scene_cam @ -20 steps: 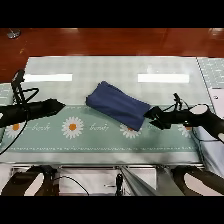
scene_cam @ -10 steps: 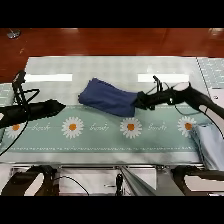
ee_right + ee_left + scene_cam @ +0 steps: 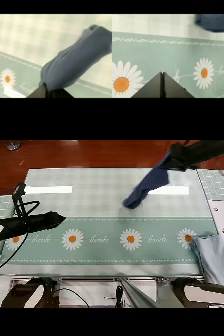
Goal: Fold the shirts.
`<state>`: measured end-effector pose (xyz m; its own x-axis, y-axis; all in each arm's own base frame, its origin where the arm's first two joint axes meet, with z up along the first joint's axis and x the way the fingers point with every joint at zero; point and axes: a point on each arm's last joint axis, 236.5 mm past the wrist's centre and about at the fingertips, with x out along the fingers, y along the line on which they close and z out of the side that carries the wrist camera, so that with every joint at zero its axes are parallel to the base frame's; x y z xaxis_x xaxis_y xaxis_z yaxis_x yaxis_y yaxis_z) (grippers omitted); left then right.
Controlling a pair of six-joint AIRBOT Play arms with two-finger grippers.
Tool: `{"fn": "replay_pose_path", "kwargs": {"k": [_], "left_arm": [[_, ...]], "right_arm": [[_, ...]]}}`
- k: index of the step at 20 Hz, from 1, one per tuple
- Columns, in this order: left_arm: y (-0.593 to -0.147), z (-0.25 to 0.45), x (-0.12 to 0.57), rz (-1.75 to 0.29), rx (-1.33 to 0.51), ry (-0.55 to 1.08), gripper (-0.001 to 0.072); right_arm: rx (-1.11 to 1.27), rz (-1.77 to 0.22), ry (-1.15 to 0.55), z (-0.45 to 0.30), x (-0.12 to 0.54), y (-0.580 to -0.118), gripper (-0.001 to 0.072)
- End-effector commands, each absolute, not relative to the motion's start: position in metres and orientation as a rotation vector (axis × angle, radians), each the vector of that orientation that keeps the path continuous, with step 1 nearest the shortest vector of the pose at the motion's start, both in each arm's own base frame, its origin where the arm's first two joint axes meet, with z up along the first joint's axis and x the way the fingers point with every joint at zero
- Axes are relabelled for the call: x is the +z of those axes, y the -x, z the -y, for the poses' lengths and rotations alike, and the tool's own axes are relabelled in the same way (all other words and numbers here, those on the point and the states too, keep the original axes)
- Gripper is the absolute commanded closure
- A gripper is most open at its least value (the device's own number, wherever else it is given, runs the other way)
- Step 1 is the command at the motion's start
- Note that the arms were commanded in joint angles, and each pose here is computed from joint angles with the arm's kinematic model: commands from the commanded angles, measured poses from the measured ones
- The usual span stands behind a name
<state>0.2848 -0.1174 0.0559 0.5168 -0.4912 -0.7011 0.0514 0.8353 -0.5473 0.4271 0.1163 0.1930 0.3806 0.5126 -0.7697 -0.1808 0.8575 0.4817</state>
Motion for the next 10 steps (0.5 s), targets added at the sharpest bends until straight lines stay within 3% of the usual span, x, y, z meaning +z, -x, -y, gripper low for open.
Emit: {"fn": "replay_pose_path", "kwargs": {"k": [1,7,10], "left_arm": [[-0.285,0.117,0.056,-0.981,-0.342,0.501,0.0683],[-0.287,0.117,0.057,-0.973,-0.339,0.501,0.0683],[-0.286,0.117,0.057,-0.973,-0.34,0.5,0.0683]], "right_arm": [[0.132,-1.177,-0.342,-0.021,0.214,-0.386,0.0688],[-0.236,-1.106,-0.474,0.078,0.243,-0.31,0.0688],[-0.532,-1.1,-0.523,0.132,0.23,-0.244,0.0688]]}}
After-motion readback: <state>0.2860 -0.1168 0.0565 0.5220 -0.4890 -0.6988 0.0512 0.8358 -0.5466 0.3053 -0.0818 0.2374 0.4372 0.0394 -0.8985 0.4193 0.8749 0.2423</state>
